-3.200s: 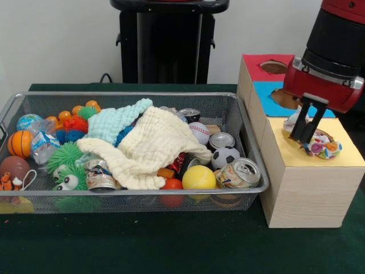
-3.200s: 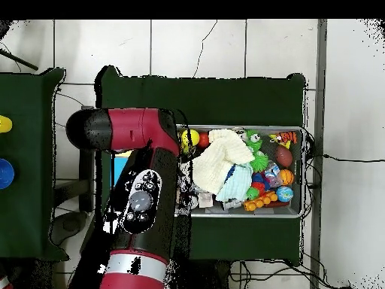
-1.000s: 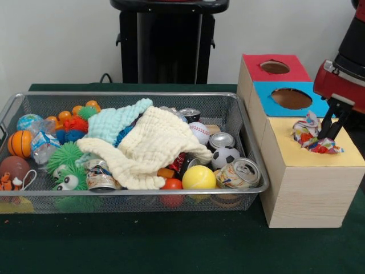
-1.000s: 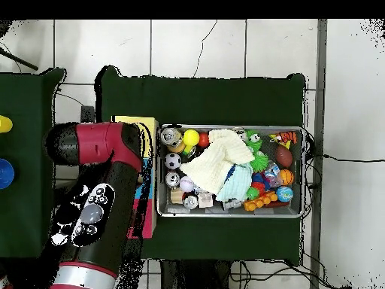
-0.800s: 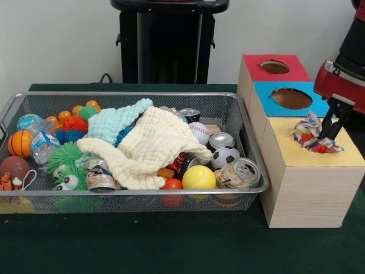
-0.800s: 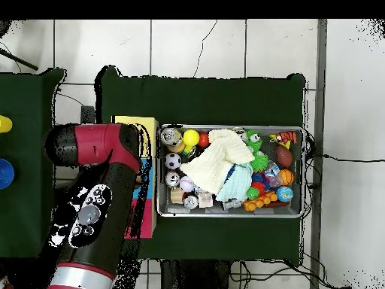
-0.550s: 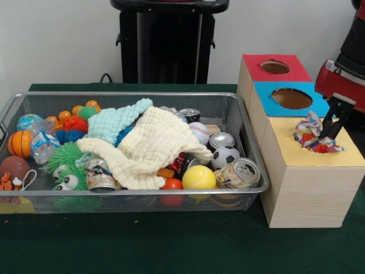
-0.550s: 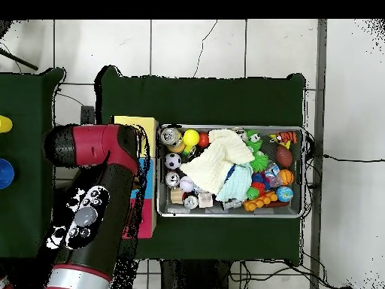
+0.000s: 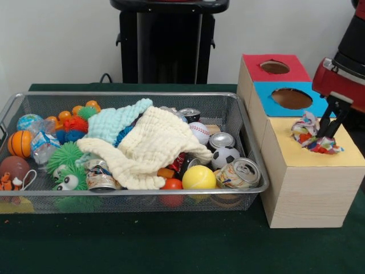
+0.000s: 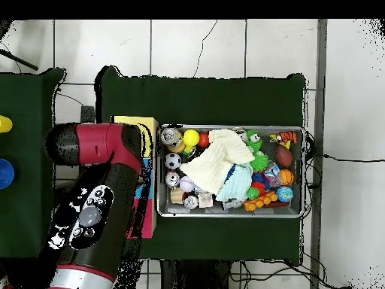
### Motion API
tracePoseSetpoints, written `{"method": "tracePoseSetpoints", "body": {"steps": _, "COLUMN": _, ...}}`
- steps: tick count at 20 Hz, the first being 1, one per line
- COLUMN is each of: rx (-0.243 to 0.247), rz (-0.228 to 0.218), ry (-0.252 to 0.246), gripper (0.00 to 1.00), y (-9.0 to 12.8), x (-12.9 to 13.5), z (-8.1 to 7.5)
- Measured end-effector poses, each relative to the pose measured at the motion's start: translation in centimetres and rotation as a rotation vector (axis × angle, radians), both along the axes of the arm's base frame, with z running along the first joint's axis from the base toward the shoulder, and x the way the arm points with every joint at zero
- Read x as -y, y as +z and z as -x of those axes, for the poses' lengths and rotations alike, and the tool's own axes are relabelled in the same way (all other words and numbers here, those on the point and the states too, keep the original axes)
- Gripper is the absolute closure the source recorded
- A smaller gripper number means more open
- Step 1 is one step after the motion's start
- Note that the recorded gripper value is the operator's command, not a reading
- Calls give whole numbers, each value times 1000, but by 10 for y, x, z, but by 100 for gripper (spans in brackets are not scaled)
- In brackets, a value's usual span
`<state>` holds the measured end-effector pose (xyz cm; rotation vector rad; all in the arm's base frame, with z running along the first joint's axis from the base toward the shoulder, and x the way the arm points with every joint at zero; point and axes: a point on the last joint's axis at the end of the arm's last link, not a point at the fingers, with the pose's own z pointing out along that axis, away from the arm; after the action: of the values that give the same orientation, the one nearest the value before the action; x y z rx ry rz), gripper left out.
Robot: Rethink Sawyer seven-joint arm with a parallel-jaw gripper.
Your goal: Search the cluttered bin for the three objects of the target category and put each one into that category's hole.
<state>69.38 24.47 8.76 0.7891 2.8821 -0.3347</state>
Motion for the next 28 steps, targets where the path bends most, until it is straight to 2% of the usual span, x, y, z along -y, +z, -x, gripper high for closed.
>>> {"method": "tracePoseSetpoints", "body": {"steps": 11, "rx": 20, "rz": -8, "ry": -48, "gripper": 100, "y": 15, "x": 32, "z": -15}}
{"method": "tracePoseSetpoints", "body": {"steps": 28, "rx": 10, "rz": -4, "ry": -38, "gripper": 100, "y": 8, "x": 25, "z": -11}}
